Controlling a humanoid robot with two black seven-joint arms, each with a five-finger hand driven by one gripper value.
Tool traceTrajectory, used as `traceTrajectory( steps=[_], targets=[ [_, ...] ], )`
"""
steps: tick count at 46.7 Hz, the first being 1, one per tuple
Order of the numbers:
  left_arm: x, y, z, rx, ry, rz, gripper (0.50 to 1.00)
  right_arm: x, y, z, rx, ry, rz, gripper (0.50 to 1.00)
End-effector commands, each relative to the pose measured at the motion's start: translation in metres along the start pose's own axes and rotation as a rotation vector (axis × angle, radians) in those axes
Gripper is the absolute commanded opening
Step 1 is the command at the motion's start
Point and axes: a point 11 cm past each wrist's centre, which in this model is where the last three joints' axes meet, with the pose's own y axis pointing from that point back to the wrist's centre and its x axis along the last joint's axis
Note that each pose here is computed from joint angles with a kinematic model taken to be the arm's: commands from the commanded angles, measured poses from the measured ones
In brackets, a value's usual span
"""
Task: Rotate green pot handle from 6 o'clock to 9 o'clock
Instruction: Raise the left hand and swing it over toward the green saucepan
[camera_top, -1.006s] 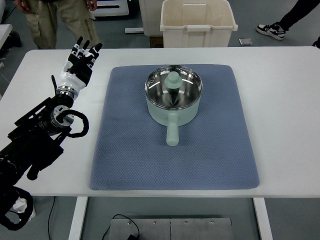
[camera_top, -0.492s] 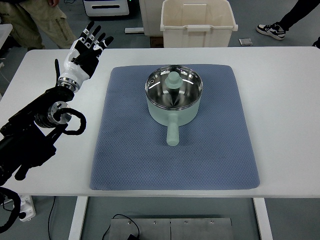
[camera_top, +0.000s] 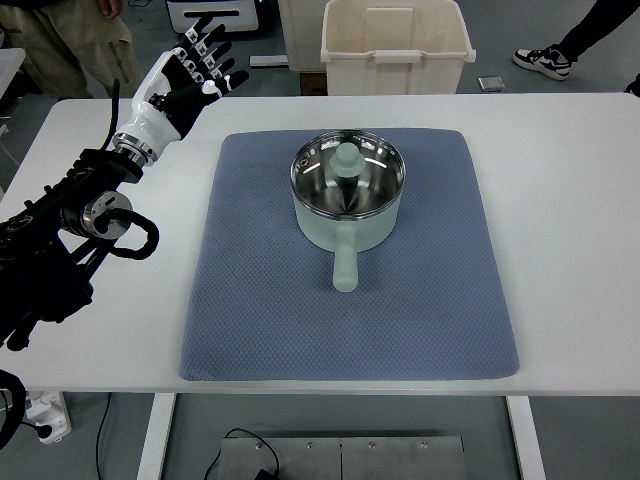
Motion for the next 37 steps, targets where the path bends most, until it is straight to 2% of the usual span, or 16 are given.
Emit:
traceTrajectory(
  steps=[1, 20, 28, 37],
  targets=[
    [-0.011, -0.002, 0.007, -0.011, -0.027, -0.045, 1.0, 0.0, 0.0, 0.0, 0.0, 0.0, 0.0, 1.0],
    [-0.052, -0.003, 0.07, -0.091, -0.243, -0.293, 1.0, 0.0, 0.0, 0.0, 0.0, 0.0, 0.0, 1.0],
    [-0.066, -0.008, 0.086, -0.097, -0.339, -0.392, 1.0, 0.0, 0.0, 0.0, 0.0, 0.0, 0.0, 1.0],
    [-0.08, -0.009, 0.084, -0.068, -0.449, -0.497, 1.0, 0.0, 0.0, 0.0, 0.0, 0.0, 0.0, 1.0]
  ],
)
